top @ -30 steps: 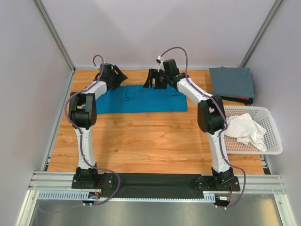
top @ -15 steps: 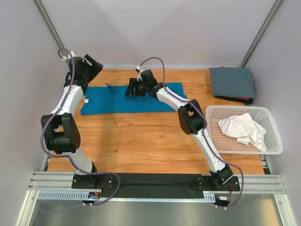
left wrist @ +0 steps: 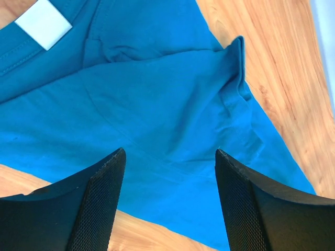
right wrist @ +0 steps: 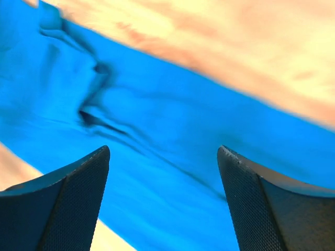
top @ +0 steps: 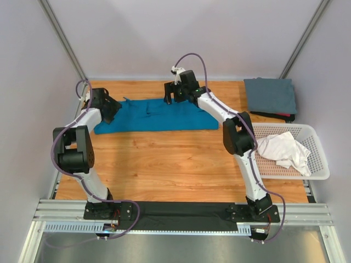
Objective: Fold and stack the t-shirts
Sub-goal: Fold the tshirt
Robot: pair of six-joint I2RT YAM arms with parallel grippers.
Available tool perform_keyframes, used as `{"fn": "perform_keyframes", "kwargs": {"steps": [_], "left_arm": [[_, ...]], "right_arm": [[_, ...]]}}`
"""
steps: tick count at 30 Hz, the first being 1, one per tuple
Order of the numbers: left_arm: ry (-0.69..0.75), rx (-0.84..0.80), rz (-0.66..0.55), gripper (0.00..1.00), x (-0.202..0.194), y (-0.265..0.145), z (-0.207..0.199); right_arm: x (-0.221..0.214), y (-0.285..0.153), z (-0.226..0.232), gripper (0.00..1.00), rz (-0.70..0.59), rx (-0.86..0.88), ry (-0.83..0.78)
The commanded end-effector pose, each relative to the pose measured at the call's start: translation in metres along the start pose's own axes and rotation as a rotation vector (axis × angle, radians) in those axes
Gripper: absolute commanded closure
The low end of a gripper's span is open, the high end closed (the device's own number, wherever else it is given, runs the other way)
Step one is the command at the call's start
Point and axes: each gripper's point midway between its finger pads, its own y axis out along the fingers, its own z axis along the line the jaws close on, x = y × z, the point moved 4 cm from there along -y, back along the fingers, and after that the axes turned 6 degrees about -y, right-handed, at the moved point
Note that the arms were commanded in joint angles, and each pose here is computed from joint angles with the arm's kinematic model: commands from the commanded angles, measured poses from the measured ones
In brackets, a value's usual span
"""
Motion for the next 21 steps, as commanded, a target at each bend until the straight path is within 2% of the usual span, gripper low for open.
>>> {"fn": "perform_keyframes", "kwargs": {"steps": [1,3,5,7,9,11,14,15,21], "left_arm": [[-0.059,0.028,-0.024,0.25,0.002,0.002,-0.004],[-0.07,0.064,-0.015,0.25,-0.005,0.008,0.0],[-0.077,0.104,-0.012,0.25,-0.01,0.016,0.005],[-0.099,0.12,-0.008,0.25,-0.014,0.021,0.006],[-0.11,0.153,0.003,0.25,-0.019,0.028,0.011],[-0.119,0.187,0.007,0.25,-0.022,0.034,0.015],[-0.105,0.227,0.019,0.26,-0.02,0.037,0.015],[-0.1,0.22,0.012,0.26,-0.017,0.037,0.01],[-0.025,0.211,0.035,0.26,-0.012,0.054,-0.001]], "right_arm": [[0.014,-0.035,-0.036,0.16,0.005,-0.161,-0.344],[-0.012,-0.034,-0.053,0.17,0.094,-0.208,-0.478],[-0.029,-0.034,-0.069,0.18,0.163,-0.265,-0.54],[-0.05,-0.032,-0.08,0.17,0.229,-0.238,-0.576],[-0.067,-0.031,-0.079,0.18,0.294,-0.174,-0.563],[-0.064,-0.028,-0.072,0.19,0.275,-0.092,-0.553],[-0.067,-0.027,-0.068,0.18,0.307,-0.054,-0.55],[-0.078,-0.028,-0.067,0.18,0.36,-0.033,-0.535],[-0.107,-0.031,-0.052,0.2,0.49,-0.026,-0.558]]}}
